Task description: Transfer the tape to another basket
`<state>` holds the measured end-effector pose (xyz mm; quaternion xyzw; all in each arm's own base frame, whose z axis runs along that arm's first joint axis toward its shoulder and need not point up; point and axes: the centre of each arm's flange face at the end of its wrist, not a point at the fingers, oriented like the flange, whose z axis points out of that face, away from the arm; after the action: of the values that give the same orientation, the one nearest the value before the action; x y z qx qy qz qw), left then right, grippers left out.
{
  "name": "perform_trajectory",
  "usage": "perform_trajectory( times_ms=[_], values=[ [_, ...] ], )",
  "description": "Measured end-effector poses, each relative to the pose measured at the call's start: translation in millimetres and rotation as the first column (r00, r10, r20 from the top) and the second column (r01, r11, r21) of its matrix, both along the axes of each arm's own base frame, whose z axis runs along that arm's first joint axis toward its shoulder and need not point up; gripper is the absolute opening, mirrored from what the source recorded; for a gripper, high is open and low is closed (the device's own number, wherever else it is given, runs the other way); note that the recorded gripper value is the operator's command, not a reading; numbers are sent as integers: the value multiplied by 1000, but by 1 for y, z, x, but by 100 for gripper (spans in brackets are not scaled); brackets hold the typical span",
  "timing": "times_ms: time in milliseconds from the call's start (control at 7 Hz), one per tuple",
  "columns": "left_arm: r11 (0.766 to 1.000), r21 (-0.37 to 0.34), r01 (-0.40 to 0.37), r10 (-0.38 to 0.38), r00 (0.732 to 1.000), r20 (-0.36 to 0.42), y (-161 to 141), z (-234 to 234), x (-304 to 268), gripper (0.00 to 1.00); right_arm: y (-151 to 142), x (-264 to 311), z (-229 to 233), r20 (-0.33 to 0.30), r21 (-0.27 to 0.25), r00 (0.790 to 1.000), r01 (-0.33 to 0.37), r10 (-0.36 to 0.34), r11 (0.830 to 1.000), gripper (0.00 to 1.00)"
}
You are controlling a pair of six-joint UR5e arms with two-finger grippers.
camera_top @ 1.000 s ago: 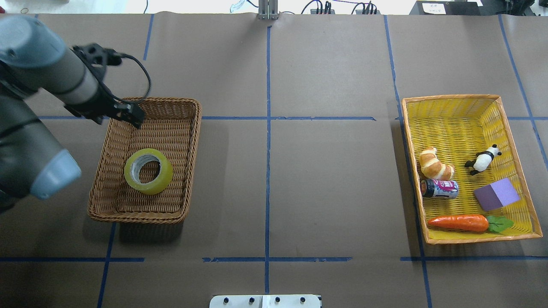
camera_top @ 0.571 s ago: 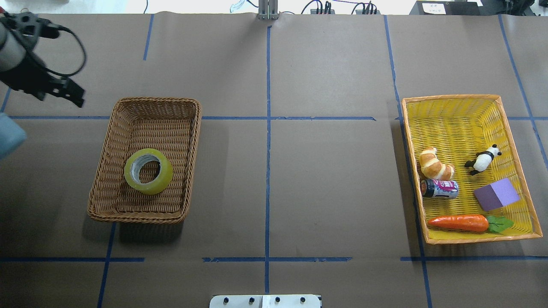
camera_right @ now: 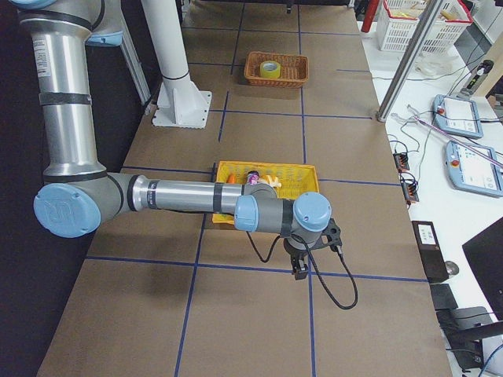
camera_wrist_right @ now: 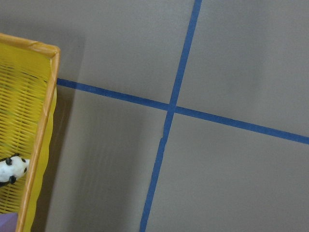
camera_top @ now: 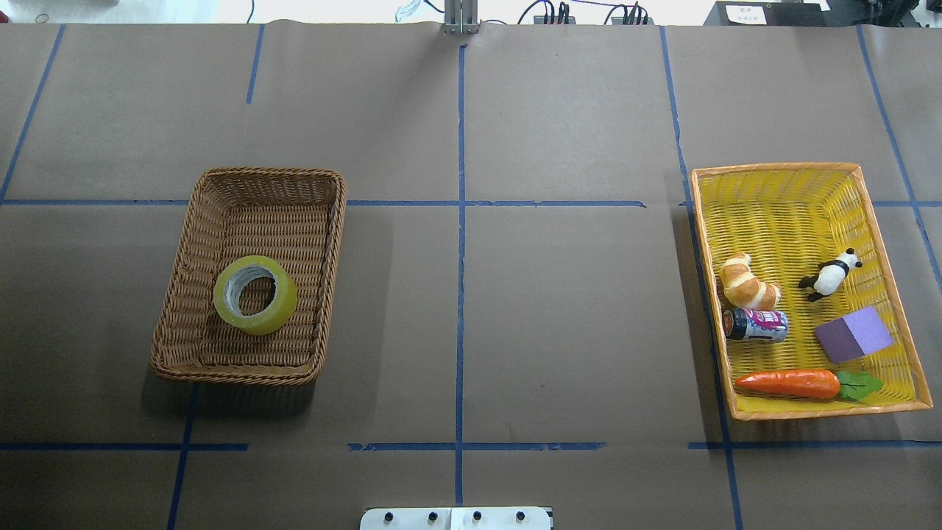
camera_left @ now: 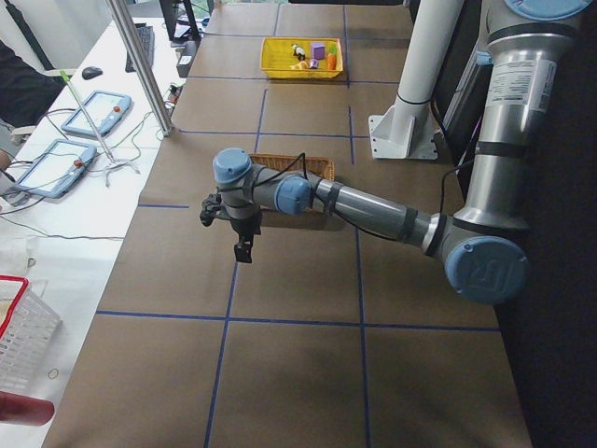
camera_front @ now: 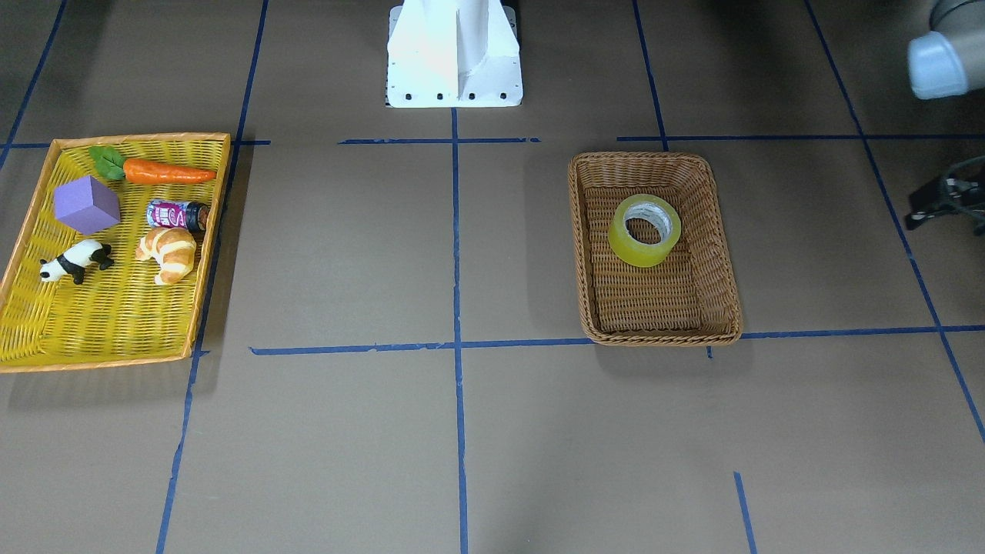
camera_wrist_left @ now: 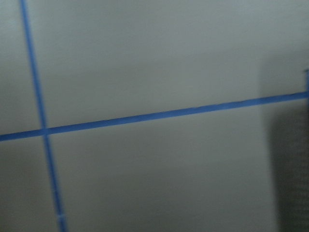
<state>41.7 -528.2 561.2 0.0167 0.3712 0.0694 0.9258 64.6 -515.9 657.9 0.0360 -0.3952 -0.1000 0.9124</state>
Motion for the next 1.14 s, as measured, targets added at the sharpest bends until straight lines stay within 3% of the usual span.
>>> perform_trajectory(
  times_ms=[429,1143],
  values=[
    [1000,-26,5,-5,1000,-7,8,65,-61,100,-1,0,1,-1,-25,1000,-21,21,999,100],
    [990,-106,89,-97,993,-71,34,96,-105,100,0,0,6,-1,-40,1000,-24,24,999,100]
  ],
)
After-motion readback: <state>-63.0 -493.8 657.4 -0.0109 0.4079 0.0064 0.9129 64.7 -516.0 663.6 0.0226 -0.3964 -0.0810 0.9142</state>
